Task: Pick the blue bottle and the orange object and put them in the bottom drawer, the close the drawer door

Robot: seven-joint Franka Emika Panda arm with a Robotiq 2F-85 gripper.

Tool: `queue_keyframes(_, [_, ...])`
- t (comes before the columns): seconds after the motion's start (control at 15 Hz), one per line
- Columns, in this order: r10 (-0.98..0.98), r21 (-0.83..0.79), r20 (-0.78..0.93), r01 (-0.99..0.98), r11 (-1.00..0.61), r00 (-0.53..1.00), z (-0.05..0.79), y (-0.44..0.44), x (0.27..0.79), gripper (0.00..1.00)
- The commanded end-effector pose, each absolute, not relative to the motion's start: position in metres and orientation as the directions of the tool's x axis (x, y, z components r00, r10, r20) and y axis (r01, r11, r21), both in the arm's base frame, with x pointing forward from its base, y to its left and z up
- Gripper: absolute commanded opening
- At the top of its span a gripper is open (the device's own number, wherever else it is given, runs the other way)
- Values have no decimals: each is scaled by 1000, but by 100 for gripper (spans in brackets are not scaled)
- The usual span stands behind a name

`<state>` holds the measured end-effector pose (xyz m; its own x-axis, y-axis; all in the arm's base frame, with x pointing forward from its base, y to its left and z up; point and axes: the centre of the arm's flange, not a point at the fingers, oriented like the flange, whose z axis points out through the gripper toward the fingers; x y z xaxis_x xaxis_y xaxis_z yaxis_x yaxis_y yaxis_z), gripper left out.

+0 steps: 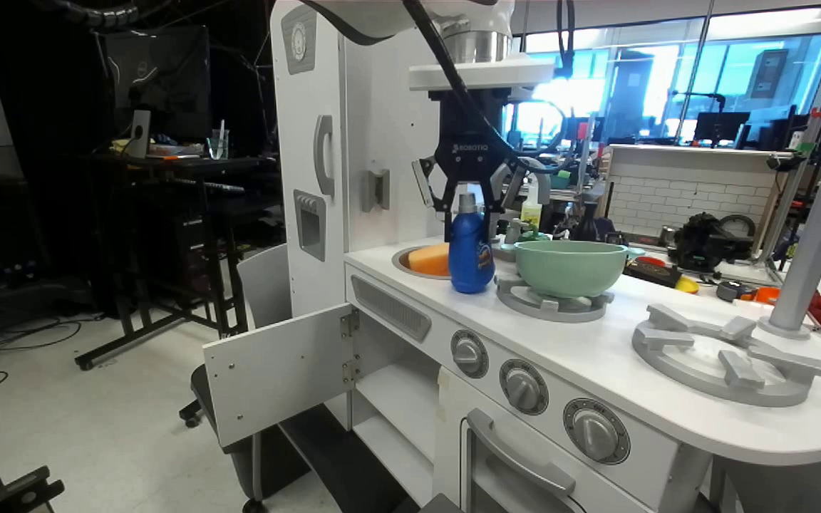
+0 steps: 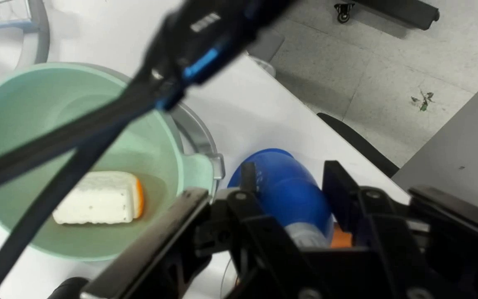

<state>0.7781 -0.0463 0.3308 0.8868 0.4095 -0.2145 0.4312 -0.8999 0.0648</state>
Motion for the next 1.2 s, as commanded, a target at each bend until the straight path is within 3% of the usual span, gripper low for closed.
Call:
queue_keyframes(0.0, [485,6,-286,508,-861,826,356,-39,792,19])
queue_keyframes(0.53, [719,-250,-437,695,-674,540,370,36,664,19])
queue_keyframes(1.0, [733,-249,-467,722,-645,494,362,74,638,19])
queue_keyframes(1.13, [742,-276,-523,740,-614,420,362,71,634,19])
